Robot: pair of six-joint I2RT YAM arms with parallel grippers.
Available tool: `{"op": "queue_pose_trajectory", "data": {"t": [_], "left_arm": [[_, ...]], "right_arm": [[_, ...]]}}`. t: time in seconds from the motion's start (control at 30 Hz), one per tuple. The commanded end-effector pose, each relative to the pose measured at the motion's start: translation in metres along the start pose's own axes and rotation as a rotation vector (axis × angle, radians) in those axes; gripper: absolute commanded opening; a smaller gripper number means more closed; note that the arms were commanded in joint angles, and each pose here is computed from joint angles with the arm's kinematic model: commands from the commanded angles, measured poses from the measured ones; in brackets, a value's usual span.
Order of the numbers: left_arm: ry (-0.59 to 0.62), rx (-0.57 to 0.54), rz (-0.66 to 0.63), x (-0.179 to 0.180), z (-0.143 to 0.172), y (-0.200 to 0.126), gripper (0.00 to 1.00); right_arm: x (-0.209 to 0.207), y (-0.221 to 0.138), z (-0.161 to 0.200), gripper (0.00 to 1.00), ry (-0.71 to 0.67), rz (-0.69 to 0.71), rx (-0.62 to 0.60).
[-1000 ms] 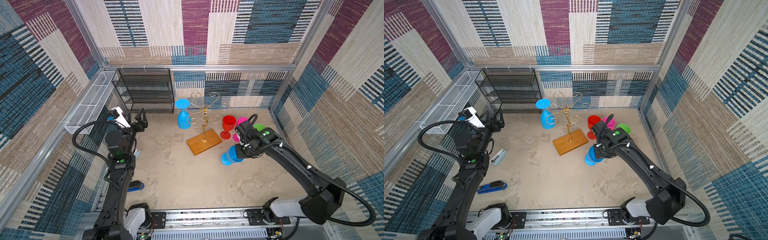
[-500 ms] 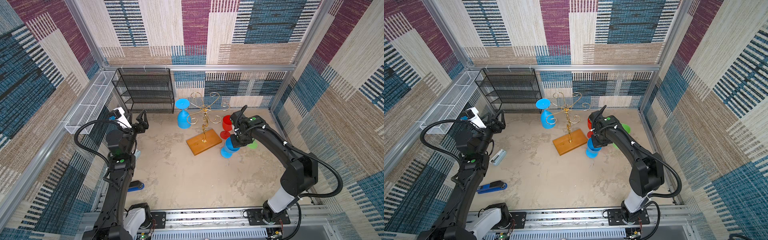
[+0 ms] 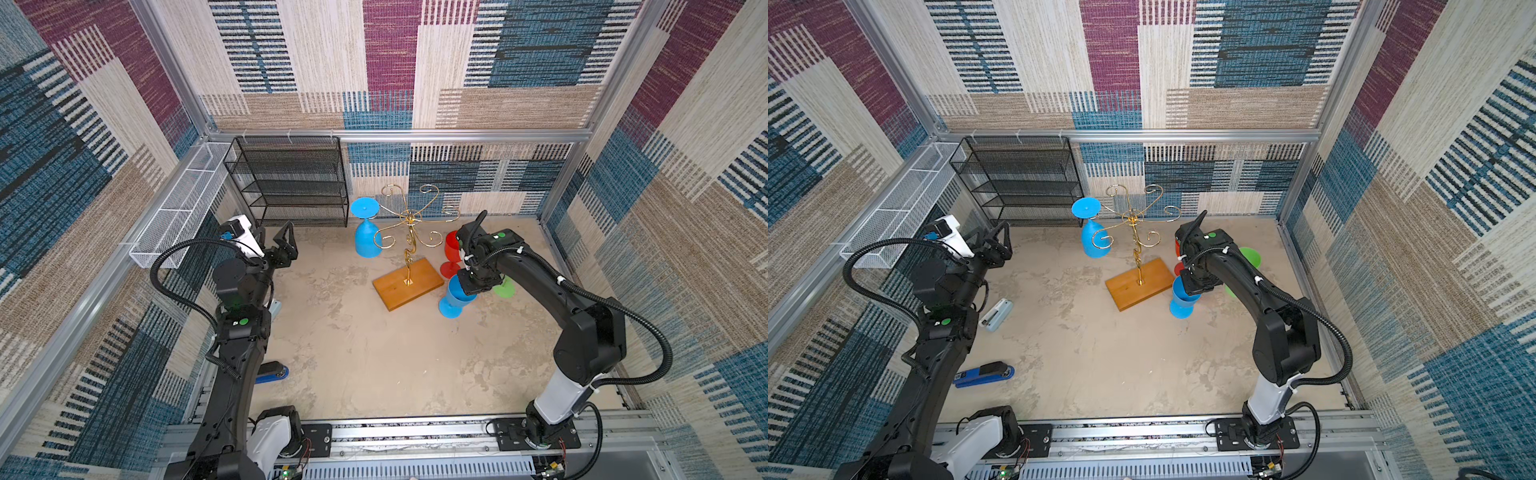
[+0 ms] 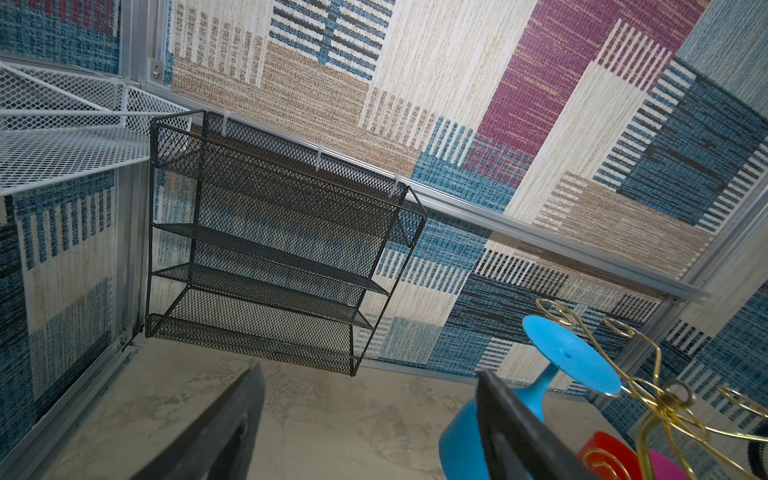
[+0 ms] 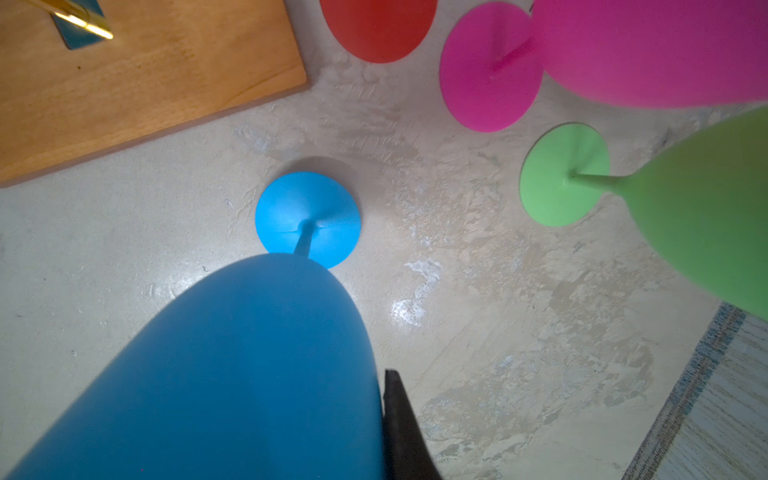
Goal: Take the wine glass off the wine glass rack
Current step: Place the wine glass at the center of the table.
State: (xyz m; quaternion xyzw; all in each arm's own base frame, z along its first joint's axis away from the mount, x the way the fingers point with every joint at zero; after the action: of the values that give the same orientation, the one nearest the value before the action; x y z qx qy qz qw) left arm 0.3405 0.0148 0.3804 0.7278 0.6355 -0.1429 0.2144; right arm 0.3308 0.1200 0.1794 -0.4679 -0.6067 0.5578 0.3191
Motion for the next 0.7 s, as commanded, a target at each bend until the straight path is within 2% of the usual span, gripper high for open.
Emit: {"op": "queue_pose_trajectory", "data": {"t": [0.0,0.07,0.23,0.33,0.5,0.67], "left_arm": [[0.019,-0.013,0.000,-0.001,-0.005,0.000,0.82],[0.013,-0.013,0.002,-0.002,-0.005,0.000,0.82],[-0.037,0.011,-0.015,-0.001,-0.006,0.001,0.82],[-0.087,0.064,0.007,-0.009,-0.006,0.002,0.82],[-0.239,0.226,0.114,-0.035,-0.002,0.005,0.78],[-0.451,0.467,0.252,-0.063,0.012,0.011,0.70]], "right_arm": [[-0.002,-0.007,-0.009,0.14,0.007,0.004,-0.043],[-0.001,-0.015,-0.014,0.18,0.007,-0.009,-0.076],[0.003,-0.053,-0.036,0.43,0.006,-0.069,-0.229],[0.005,-0.083,-0.046,0.54,0.007,-0.109,-0.339],[-0.002,-0.140,-0.051,0.83,0.039,-0.181,-0.594],[-0.008,-0.189,-0.044,0.93,0.071,-0.266,-0.884]]}}
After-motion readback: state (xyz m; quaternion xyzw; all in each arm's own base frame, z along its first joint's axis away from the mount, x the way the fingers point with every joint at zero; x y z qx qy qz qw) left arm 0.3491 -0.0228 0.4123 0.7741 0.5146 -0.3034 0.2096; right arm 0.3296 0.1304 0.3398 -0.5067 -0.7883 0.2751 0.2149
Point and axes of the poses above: each gripper's point midway between its finger pads, its own y axis out along the fingers, its own x axis along the line the jaws close on, z = x × y, the point moved 3 cm from there along -y, back along the fingers, and after that the axes turned 10 degrees about -y, right-handed, at the moved point
